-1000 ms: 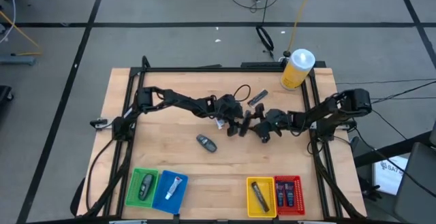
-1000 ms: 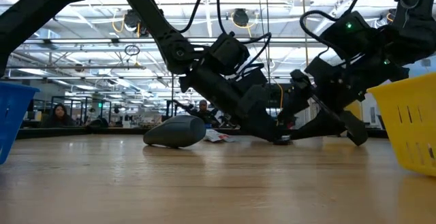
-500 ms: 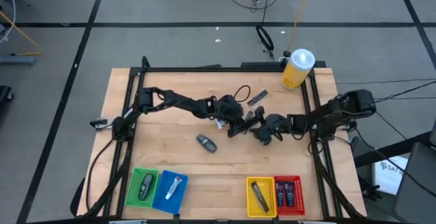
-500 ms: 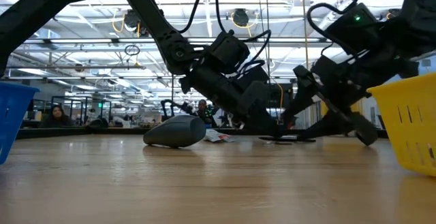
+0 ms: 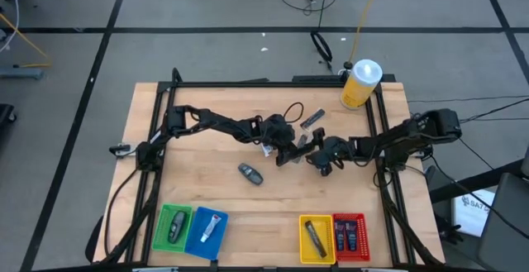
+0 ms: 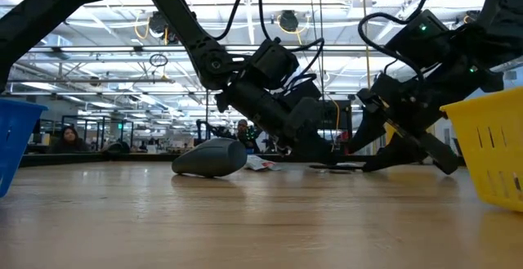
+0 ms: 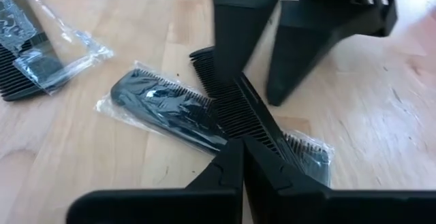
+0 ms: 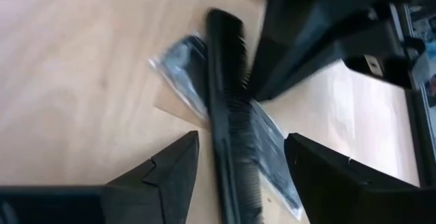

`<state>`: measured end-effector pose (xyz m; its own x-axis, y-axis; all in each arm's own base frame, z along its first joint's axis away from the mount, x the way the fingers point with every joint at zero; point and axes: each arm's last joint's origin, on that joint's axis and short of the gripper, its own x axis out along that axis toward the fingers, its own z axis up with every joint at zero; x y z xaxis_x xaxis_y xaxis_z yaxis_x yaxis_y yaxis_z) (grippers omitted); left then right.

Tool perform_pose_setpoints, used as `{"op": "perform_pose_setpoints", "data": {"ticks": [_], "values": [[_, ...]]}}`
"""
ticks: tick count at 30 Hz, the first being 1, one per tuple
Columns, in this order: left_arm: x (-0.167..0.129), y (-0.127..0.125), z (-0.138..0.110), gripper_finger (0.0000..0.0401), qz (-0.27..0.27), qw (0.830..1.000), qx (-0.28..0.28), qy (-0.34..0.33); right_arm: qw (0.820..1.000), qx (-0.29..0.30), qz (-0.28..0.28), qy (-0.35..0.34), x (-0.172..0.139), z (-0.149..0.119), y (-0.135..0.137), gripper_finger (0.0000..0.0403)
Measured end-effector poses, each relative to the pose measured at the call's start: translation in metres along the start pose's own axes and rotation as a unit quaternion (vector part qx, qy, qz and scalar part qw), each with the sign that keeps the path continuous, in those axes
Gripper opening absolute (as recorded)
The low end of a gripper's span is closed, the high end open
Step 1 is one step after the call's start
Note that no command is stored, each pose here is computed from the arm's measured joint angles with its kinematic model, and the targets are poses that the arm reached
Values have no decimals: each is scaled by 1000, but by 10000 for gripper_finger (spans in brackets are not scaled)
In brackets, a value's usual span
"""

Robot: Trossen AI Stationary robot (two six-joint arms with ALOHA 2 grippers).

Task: Pick & Place Travel size toiletries
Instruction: Put the black comb into the yellow bin

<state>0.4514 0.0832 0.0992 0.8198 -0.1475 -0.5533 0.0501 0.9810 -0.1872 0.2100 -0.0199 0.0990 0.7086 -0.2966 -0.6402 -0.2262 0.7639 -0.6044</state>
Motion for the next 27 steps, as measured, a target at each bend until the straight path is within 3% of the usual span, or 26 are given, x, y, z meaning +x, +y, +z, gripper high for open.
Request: {"op": "perform_pose_setpoints", "data": {"ticks": [10,15,21,27], "values": [[3,-13,0,6,-29,999,35,0,999,-29,-21,-1,1,-2,-7,148],[4,-14,1,5,15,999,28,-1,997,-75,-28,-14,0,3,-6,132],[-16,-8,25,2,33,998,-31,-35,999,-52,-4,-7,0,7,-1,169],[-6,1,11,2,39,997,-51,-30,998,-53,35,13,4,15,-6,213]]}}
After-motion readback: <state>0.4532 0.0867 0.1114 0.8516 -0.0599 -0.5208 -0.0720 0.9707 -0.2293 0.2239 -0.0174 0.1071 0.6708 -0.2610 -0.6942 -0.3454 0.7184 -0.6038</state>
